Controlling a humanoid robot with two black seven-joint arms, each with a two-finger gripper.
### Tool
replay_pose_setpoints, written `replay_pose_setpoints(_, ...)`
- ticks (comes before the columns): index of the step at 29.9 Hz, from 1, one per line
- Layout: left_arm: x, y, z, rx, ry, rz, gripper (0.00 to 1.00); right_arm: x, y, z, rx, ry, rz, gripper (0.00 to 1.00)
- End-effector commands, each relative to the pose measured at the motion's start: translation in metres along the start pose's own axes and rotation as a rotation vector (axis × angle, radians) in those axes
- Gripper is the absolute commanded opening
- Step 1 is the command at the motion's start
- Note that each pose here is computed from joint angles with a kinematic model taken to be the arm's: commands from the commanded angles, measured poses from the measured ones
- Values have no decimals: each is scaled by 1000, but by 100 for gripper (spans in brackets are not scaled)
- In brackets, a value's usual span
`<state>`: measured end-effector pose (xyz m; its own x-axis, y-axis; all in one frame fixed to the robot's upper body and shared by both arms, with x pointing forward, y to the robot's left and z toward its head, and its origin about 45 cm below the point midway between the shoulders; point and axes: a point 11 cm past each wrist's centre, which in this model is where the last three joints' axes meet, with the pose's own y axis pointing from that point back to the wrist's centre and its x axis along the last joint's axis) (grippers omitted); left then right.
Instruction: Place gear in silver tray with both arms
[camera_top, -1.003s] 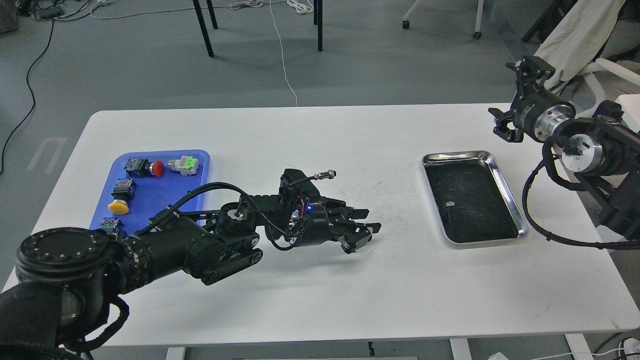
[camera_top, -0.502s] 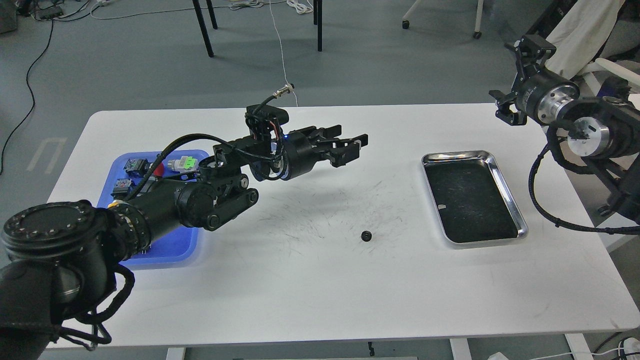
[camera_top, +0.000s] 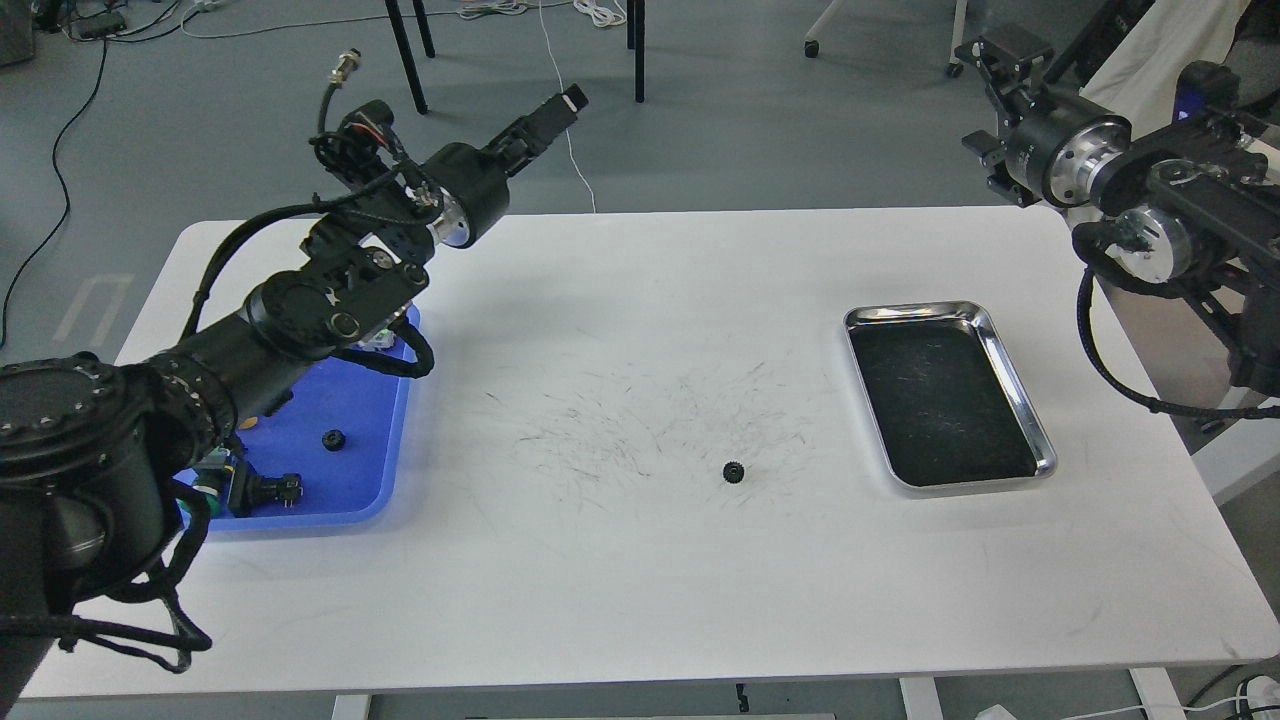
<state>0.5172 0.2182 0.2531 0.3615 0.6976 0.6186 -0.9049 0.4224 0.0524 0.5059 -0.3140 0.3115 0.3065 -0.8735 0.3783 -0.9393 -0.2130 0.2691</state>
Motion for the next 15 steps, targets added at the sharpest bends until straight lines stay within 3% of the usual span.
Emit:
replay_pose_setpoints(1,40,17,-21,51,50,30,96,-13,-4,-15,7,79,-46,98)
replay_pose_setpoints(6,86,46,-51,112,196,62,96,-62,-12,-24,-3,272,-191,98)
replay_pose_setpoints(15,122,82,-78,130,380,119,96,-134,-12,-42,43,447,-422,99)
